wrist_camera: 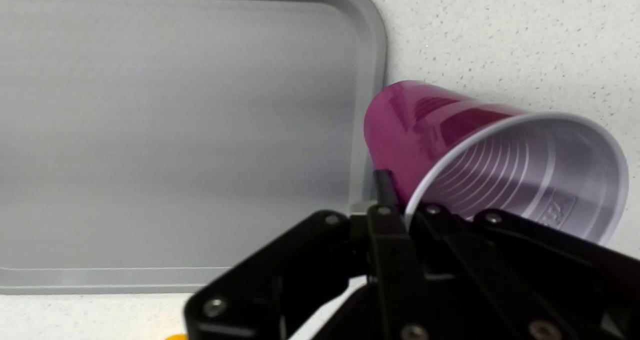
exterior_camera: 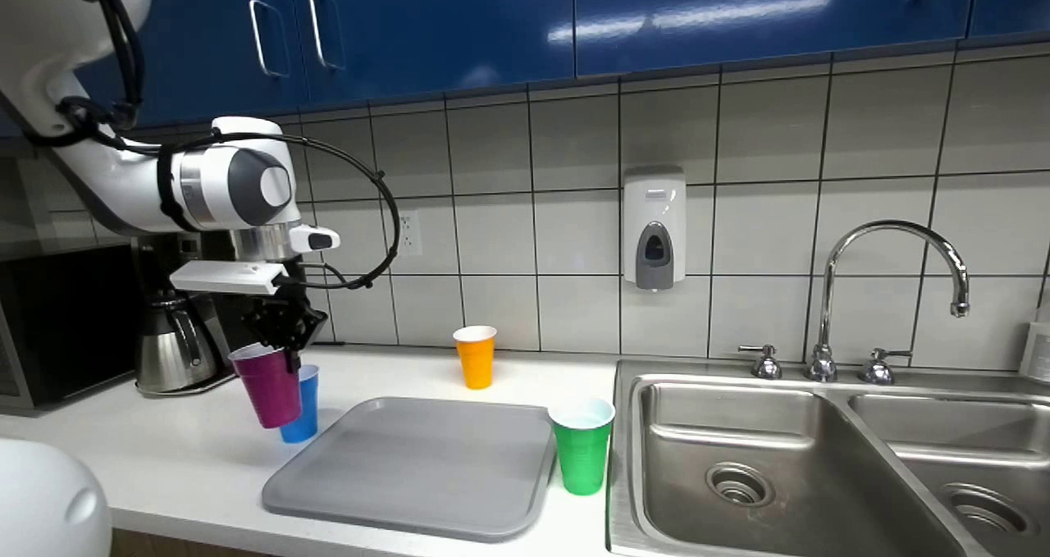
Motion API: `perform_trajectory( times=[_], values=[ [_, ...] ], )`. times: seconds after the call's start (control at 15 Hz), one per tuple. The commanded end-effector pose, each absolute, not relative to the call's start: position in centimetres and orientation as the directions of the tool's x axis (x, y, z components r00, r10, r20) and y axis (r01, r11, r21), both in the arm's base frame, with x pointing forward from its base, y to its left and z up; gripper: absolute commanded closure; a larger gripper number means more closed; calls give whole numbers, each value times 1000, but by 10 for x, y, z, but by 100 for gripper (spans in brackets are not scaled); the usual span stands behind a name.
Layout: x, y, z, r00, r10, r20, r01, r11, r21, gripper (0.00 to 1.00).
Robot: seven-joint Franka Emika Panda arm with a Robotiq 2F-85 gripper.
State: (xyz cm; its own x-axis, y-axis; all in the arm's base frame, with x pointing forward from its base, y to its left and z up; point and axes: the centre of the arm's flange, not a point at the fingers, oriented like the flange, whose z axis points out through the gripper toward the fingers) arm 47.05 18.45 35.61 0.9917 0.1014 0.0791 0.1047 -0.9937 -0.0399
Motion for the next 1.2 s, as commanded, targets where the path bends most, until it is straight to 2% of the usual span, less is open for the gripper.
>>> perform_trajectory(
  times=[0.0, 1.13],
  values=[
    [465, 157, 358, 993, 96, 62, 98, -995, -29, 99],
    [456, 106, 312, 998, 56, -19, 55, -997, -51, 99]
  ],
)
